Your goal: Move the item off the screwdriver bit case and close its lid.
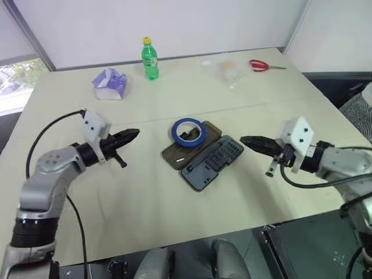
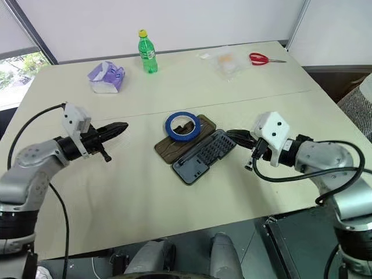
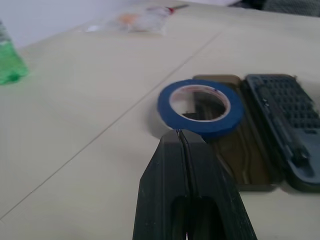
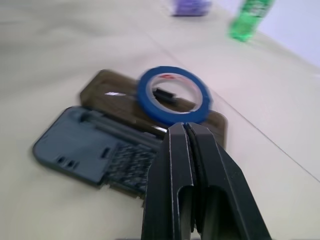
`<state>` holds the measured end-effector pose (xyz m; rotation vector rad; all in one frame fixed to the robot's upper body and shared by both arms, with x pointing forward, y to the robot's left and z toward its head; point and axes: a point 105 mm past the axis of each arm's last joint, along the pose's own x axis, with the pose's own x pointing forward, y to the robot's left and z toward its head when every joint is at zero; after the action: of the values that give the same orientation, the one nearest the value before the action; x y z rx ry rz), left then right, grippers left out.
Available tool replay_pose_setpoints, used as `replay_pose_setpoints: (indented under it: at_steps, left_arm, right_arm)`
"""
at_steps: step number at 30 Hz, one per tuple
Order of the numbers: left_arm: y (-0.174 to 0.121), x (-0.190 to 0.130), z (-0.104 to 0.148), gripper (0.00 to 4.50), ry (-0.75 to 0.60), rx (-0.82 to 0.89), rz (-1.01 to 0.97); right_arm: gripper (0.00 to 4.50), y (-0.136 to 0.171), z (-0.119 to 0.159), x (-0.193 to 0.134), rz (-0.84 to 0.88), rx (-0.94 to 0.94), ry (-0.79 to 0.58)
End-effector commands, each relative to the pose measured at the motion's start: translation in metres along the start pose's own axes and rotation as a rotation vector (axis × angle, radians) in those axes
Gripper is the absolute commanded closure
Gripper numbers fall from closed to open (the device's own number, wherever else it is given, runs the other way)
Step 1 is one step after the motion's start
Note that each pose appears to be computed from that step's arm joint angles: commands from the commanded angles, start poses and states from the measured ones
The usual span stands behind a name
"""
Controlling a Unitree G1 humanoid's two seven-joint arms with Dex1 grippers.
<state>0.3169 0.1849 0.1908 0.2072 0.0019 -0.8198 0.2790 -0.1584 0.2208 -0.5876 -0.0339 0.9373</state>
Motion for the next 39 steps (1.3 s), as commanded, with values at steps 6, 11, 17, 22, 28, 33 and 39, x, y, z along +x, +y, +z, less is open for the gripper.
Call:
replay_pose_setpoints:
  at_steps: [6,11,17,22,28,33,39]
  left_arm:
    - [-0.007,0.002,0.017,4.50,-0.055,-0.028,-0.046]
    - [-0.009,0.002,0.014,4.50,-0.044,-0.031,-0.043]
    - [-0.010,0.003,0.014,4.50,-0.038,-0.035,-0.036]
    - [-0.010,0.003,0.012,4.50,-0.029,-0.040,-0.035]
    - [-0.013,0.007,0.011,4.50,-0.025,-0.046,-0.036]
    - [-0.017,0.011,0.009,4.50,-0.020,-0.044,-0.042]
    - [-0.018,0.015,0.009,4.50,-0.024,-0.041,-0.041]
  right_arm:
    - [4.46,0.002,0.016,0.007,0.049,-0.038,-0.042]
    - [4.46,0.002,0.017,0.011,0.051,-0.039,-0.053]
    - [4.46,0.002,0.018,0.013,0.052,-0.039,-0.065]
    - [4.46,0.004,0.018,0.015,0.055,-0.040,-0.071]
    - [4.46,0.004,0.019,0.021,0.053,-0.031,-0.090]
    - [3.14,-0.003,0.013,0.039,0.020,-0.021,-0.101]
    - [0.07,-0.001,0.010,0.075,0.054,-0.016,-0.112]
